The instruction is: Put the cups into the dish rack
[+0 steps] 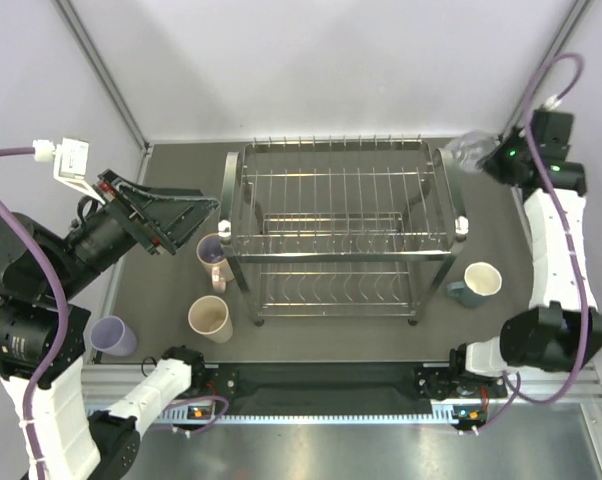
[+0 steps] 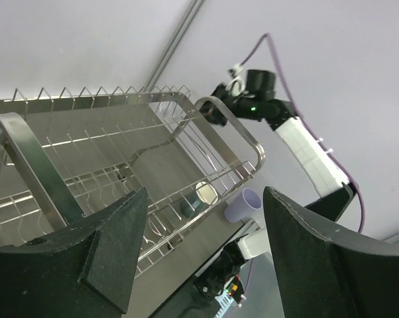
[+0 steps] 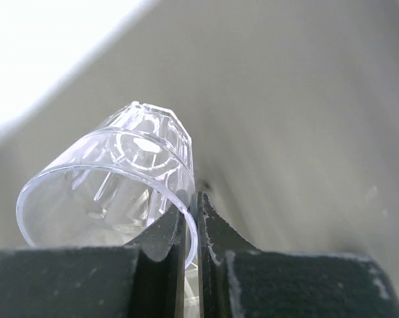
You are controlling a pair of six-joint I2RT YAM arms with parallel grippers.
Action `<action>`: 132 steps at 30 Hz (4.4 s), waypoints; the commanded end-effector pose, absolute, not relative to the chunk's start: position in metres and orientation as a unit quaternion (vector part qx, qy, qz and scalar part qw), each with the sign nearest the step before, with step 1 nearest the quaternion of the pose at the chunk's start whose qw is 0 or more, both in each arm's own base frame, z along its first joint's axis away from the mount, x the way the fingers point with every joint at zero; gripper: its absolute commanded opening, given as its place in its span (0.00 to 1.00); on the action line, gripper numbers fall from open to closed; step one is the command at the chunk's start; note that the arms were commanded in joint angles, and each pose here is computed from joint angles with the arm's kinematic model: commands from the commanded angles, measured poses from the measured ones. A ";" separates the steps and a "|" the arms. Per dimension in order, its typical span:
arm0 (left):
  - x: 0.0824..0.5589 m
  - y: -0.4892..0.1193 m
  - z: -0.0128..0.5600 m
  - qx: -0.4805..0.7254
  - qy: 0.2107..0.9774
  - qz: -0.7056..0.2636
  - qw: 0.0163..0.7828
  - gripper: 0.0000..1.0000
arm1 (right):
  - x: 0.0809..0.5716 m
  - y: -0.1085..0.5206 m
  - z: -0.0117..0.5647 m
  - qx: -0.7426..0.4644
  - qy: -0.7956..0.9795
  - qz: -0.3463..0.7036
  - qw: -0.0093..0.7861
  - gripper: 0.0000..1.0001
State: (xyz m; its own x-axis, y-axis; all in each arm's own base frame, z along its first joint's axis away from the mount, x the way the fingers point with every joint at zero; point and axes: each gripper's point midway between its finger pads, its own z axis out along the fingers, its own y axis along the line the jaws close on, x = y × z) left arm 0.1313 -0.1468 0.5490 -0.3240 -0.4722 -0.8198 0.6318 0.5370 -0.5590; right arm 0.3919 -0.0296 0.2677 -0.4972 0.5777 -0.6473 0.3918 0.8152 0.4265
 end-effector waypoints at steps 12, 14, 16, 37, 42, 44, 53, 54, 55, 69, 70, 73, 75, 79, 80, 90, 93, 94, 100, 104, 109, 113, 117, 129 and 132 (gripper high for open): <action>0.121 -0.158 0.579 0.080 0.607 -0.539 0.578 0.85 | 0.293 0.051 0.607 0.087 0.536 0.387 0.745 0.00; 0.118 -0.162 0.582 0.080 0.601 -0.556 0.568 0.86 | 0.281 0.073 0.608 0.071 0.507 0.484 0.710 0.00; 0.118 -0.164 0.587 0.086 0.588 -0.571 0.567 0.89 | 0.248 0.098 0.630 0.009 0.452 0.564 0.691 0.00; 0.140 -0.183 0.611 0.066 0.542 -0.682 0.488 0.98 | 0.146 0.263 0.564 -0.142 0.470 0.731 0.473 0.00; 0.150 -0.187 0.610 0.065 0.549 -0.682 0.479 0.98 | 0.147 0.265 0.564 -0.137 0.473 0.731 0.472 0.00; 0.153 -0.190 0.608 0.069 0.554 -0.685 0.468 0.98 | 0.150 0.269 0.563 -0.138 0.475 0.732 0.468 0.00; 0.163 -0.196 0.608 0.052 0.553 -0.701 0.446 0.98 | 0.164 0.283 0.557 -0.133 0.485 0.725 0.470 0.00; 0.166 -0.196 0.608 0.045 0.551 -0.701 0.450 0.98 | 0.167 0.283 0.558 -0.129 0.485 0.724 0.474 0.00; 0.166 -0.199 0.607 0.046 0.551 -0.704 0.446 0.98 | 0.169 0.284 0.558 -0.128 0.485 0.721 0.478 0.00; 0.202 -0.204 0.583 -0.041 0.578 -0.680 0.448 0.95 | 0.194 0.304 0.566 -0.084 0.483 0.704 0.514 0.00; 0.201 -0.205 0.583 -0.039 0.578 -0.681 0.448 0.94 | 0.195 0.305 0.566 -0.083 0.483 0.703 0.515 0.00; 0.203 -0.207 0.584 -0.039 0.577 -0.682 0.447 0.95 | 0.199 0.309 0.566 -0.078 0.482 0.703 0.518 0.00; 0.205 -0.210 0.582 -0.041 0.580 -0.682 0.443 0.94 | 0.200 0.313 0.568 -0.078 0.478 0.707 0.516 0.00; 0.207 -0.215 0.577 -0.043 0.588 -0.680 0.436 0.94 | 0.199 0.317 0.572 -0.079 0.467 0.712 0.519 0.00; 0.209 -0.216 0.574 -0.044 0.592 -0.677 0.434 0.94 | 0.197 0.316 0.573 -0.079 0.463 0.713 0.521 0.00; 0.214 -0.222 0.569 -0.053 0.598 -0.678 0.424 0.90 | 0.197 0.328 0.574 -0.085 0.461 0.717 0.516 0.00; 0.215 -0.221 0.572 -0.054 0.595 -0.678 0.429 0.83 | 0.200 0.329 0.568 -0.081 0.466 0.713 0.517 0.00; 0.215 -0.220 0.573 -0.056 0.593 -0.678 0.431 0.76 | 0.199 0.328 0.568 -0.081 0.466 0.713 0.518 0.00; 0.215 -0.222 0.578 -0.048 0.591 -0.680 0.431 0.25 | 0.207 0.333 0.557 -0.075 0.487 0.699 0.518 0.07; 0.221 -0.220 0.571 -0.048 0.628 -0.639 0.441 0.00 | 0.217 0.324 0.546 -0.062 0.542 0.648 0.531 0.50; 0.231 -0.212 0.572 -0.032 0.664 -0.571 0.481 0.00 | 0.225 0.295 0.510 -0.027 0.630 0.558 0.539 0.59; 0.239 -0.209 0.561 -0.024 0.697 -0.527 0.485 0.00 | 0.226 0.262 0.496 -0.001 0.673 0.490 0.554 0.61; 0.247 -0.205 0.553 -0.008 0.722 -0.486 0.493 0.00 | 0.220 0.231 0.480 0.019 0.696 0.445 0.564 0.61; 0.270 -0.213 0.525 0.044 0.755 -0.377 0.535 0.00 | 0.206 0.193 0.451 0.046 0.718 0.401 0.566 0.61; 0.272 -0.221 0.518 0.060 0.761 -0.344 0.547 0.00 | 0.205 0.191 0.446 0.046 0.725 0.397 0.562 0.61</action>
